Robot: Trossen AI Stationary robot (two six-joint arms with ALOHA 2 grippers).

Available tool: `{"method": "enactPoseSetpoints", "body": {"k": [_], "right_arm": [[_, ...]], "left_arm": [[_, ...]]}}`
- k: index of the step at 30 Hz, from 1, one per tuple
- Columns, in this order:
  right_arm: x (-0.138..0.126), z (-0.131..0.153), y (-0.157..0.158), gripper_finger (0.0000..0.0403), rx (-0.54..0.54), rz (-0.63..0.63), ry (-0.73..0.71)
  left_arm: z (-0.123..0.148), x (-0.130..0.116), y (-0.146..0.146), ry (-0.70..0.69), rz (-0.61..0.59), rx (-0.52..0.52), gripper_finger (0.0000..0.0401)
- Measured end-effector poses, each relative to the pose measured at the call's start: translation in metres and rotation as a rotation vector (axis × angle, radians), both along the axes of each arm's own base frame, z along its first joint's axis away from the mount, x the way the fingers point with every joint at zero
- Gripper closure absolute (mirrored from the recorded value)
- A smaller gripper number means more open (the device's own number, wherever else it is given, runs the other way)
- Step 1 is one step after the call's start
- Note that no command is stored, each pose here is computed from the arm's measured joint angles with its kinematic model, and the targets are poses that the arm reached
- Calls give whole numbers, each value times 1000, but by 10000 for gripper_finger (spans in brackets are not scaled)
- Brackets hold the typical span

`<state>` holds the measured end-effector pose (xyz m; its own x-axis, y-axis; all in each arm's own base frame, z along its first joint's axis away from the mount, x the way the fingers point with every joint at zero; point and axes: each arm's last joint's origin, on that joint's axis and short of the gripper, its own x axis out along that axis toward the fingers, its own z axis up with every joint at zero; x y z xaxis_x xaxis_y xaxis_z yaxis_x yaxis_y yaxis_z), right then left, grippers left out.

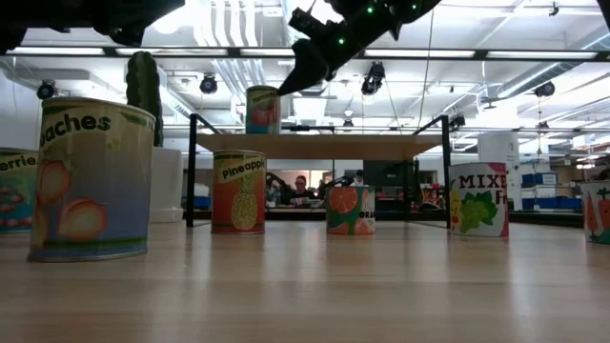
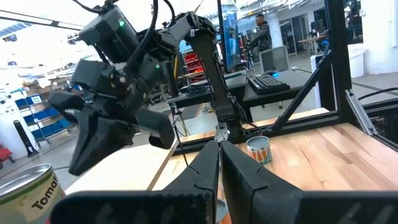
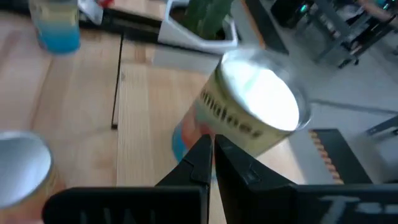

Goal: Pick and place cans onto a shelf
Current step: Put the canned tomatoes on the shelf

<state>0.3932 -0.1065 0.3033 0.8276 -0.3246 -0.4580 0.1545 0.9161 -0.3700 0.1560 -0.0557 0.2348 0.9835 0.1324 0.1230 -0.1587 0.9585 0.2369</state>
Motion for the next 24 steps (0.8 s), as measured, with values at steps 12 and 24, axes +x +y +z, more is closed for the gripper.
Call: {"method": "enactPoseSetpoints", "body": {"k": [12,24], "right_arm": [[20,-27,-15,394,5,26,-38],[40,-32,-26,394,-117,17,19]], "left_arm": [[0,0,0,1,-1,-3,401],[-1,0,0,4,0,-2,401]]}}
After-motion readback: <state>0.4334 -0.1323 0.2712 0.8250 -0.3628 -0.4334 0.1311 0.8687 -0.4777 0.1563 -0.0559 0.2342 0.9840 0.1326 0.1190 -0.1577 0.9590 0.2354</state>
